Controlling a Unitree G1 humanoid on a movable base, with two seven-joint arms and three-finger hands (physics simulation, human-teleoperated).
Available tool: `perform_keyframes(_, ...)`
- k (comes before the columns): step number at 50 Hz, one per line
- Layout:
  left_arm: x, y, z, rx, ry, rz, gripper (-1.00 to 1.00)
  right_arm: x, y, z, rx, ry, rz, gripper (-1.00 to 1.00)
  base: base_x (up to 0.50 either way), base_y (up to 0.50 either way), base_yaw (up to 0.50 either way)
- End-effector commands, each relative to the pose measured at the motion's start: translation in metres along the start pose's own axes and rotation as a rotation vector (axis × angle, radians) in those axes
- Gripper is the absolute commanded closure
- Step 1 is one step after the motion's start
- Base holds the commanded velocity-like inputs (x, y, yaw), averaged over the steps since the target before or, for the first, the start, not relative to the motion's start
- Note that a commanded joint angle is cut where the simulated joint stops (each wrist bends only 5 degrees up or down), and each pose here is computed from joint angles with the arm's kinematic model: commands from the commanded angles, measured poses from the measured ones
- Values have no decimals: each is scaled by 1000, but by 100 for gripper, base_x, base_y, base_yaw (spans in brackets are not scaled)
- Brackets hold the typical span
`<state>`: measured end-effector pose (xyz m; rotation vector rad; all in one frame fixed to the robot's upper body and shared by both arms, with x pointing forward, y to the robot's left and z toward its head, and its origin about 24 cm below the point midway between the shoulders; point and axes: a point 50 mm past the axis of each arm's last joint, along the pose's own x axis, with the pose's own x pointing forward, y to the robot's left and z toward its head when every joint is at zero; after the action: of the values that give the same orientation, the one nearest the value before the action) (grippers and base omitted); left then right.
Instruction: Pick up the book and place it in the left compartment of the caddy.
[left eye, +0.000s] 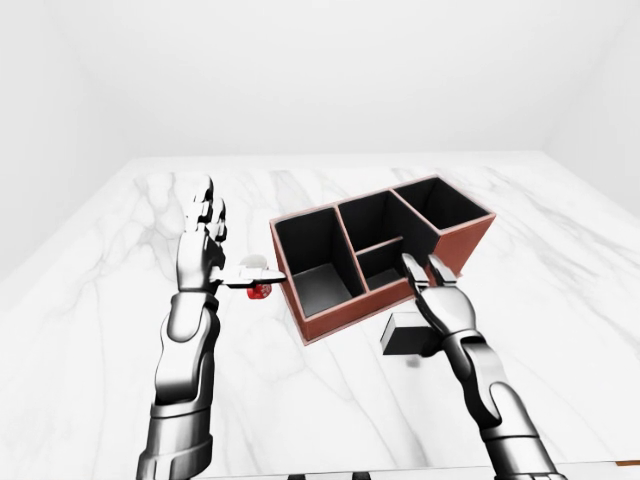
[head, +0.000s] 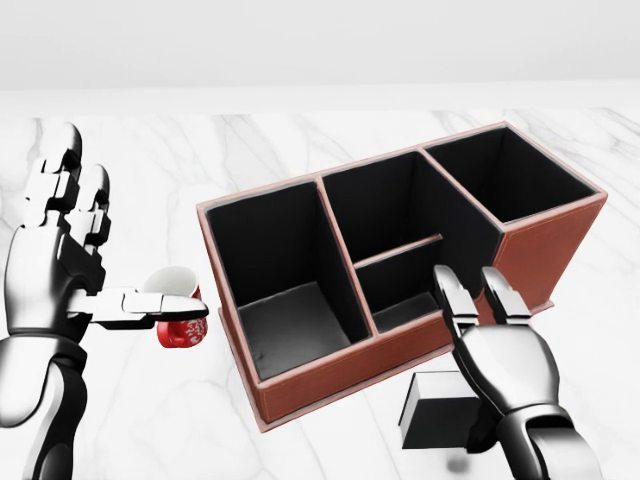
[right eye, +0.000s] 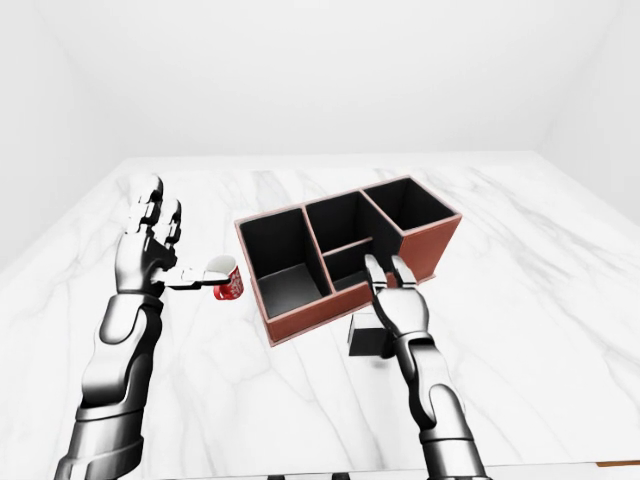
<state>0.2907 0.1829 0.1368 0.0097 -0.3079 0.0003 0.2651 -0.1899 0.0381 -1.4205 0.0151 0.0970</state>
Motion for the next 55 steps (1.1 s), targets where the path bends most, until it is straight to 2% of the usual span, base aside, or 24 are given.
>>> perform_keyframes(1, -1, 0, -2, -2, 9, 2, -100, -1, 18, 2, -68, -4, 41, -100, 0, 0, 0)
perform_keyframes(11, 1, 2, -4, -1, 17, 3, -100, 6, 32, 7, -125, -30, 65, -100, 0, 0, 0)
perform_keyframes(15, 1, 2, -5, -2, 21, 3, -100, -7, 36, -16, -157, 22, 79, -100, 0, 0, 0)
perform_keyframes(23, 2, 2, -5, -2, 20, 4, -100, -14, 38, -33, -206, 65, 90, -100, 0, 0, 0)
perform_keyframes(29, 2, 2, -6, -2, 26, 3, -100, -17, 44, -35, -214, 71, 106, -100, 0, 0, 0)
perform_keyframes(35, 3, 3, -9, -4, 41, 3, -100, -10, 55, -31, -239, 43, 113, -100, 0, 0, 0)
perform_keyframes(39, 2, 4, -9, -3, 41, 6, -100, -15, 60, -34, -254, 42, 130, -100, 0, 0, 0)
perform_keyframes(40, 2, 4, -10, -4, 44, 7, -100, -15, 61, -32, -254, 39, 132, -60, 0, 0, 0)
perform_keyframes(41, 1, 4, -11, -5, 47, 8, -100, -13, 61, -30, -252, 34, 131, 95, 0, 0, 0)
perform_keyframes(42, 1, 4, -11, -5, 49, 8, -100, -13, 61, -30, -252, 33, 133, 100, 0, 0, 0)
perform_keyframes(55, -1, 2, -11, -6, 49, 6, -100, -14, 61, -29, -252, 30, 125, 100, 0, 0, 0)
